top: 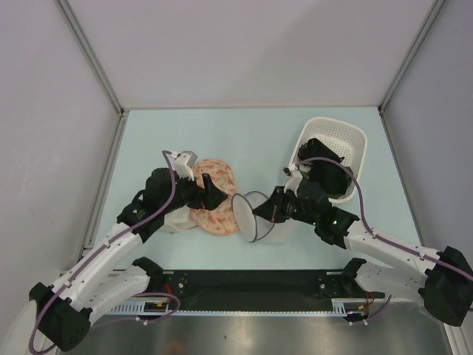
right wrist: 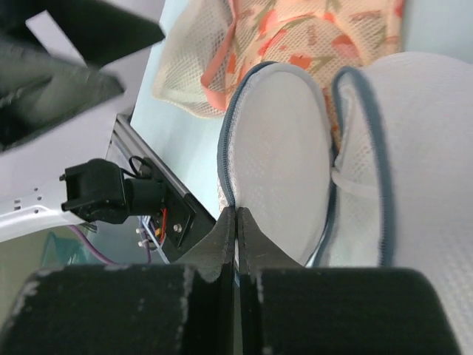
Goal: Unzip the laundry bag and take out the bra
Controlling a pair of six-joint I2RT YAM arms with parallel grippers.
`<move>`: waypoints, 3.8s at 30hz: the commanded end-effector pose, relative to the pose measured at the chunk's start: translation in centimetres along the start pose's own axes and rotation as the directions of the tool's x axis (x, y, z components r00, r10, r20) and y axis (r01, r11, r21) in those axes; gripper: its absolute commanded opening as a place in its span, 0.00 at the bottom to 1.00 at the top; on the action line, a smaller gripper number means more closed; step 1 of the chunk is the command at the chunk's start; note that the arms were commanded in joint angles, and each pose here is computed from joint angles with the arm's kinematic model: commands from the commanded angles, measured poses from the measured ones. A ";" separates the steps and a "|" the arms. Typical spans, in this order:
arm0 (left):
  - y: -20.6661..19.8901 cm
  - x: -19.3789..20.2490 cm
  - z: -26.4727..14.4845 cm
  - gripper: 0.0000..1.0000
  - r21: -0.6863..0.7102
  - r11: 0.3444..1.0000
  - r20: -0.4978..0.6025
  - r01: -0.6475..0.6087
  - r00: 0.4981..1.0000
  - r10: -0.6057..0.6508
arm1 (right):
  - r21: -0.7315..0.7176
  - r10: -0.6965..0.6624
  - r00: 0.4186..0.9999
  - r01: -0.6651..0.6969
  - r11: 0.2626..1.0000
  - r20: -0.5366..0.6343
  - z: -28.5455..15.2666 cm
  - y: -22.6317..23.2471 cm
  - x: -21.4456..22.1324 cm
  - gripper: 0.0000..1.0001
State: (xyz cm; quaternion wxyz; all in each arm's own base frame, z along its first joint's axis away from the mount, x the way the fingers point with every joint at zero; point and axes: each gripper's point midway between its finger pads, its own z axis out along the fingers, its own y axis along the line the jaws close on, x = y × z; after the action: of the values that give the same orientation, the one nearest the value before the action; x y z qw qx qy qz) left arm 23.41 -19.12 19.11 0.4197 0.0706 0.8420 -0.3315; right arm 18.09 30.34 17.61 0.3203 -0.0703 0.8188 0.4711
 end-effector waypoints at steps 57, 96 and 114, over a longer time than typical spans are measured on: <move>-18.3 16.9 15.9 0.91 0.386 0.922 -0.436 -0.012 0.879 0.194 | 0.383 0.003 0.818 -0.272 0.883 0.576 -15.5 -7.8 -7.7 0.69; 5.2 -11.6 -9.7 1.00 -0.437 0.898 0.382 0.043 0.913 0.142 | 0.577 -0.237 0.738 -0.242 0.780 0.631 -23.8 -13.1 -15.9 0.74; 4.7 -12.2 -11.0 1.00 -0.445 0.895 0.388 0.008 0.903 0.185 | 0.572 -0.227 0.746 -0.242 0.784 0.626 -23.7 -13.1 -15.4 0.74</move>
State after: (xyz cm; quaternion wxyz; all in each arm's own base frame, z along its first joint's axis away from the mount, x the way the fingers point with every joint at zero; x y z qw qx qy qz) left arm 25.74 -7.07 28.16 0.5880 -0.0642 0.7970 -0.1221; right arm 24.93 0.95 24.75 0.5847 0.2278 0.7595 0.1712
